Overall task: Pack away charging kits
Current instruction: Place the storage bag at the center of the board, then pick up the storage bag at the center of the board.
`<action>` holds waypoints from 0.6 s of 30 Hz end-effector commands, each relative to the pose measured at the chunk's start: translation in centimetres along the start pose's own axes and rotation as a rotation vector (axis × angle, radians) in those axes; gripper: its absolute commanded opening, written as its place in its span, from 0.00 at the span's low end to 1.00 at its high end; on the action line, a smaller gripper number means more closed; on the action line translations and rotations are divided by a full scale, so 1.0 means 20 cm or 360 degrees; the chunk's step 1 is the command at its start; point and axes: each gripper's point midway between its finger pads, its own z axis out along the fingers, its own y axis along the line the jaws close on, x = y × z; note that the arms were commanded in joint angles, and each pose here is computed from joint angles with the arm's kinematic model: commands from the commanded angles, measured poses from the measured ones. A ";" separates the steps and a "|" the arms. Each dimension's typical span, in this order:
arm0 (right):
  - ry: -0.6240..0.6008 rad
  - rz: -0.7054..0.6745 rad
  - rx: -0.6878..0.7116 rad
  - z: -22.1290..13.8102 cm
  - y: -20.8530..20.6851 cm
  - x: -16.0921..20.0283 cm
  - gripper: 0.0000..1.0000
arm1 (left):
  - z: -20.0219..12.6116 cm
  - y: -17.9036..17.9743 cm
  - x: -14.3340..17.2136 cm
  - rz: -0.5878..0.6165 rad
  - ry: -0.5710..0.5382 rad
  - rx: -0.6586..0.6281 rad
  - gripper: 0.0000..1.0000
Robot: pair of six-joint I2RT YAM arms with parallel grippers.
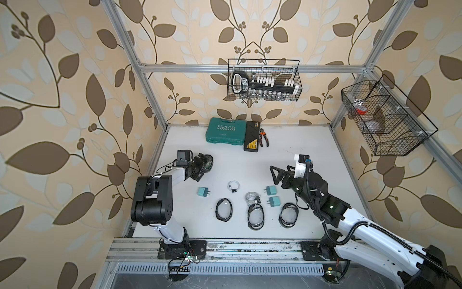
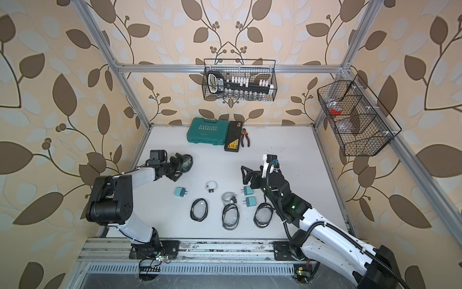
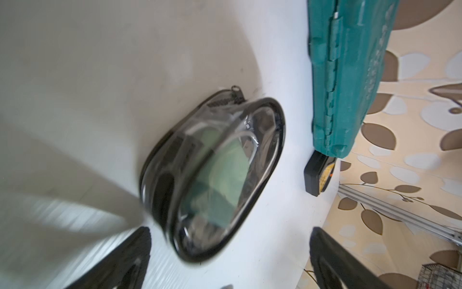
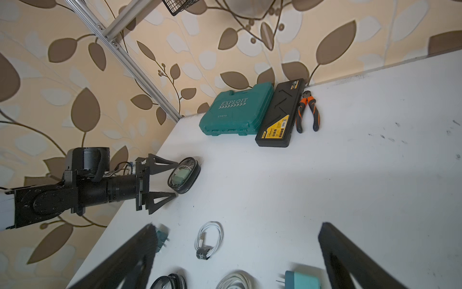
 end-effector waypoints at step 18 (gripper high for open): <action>0.0539 0.0478 -0.0457 -0.23 0.42 0.22 1.00 | -0.88 0.08 0.60 0.0610 0.0036 0.0118 0.99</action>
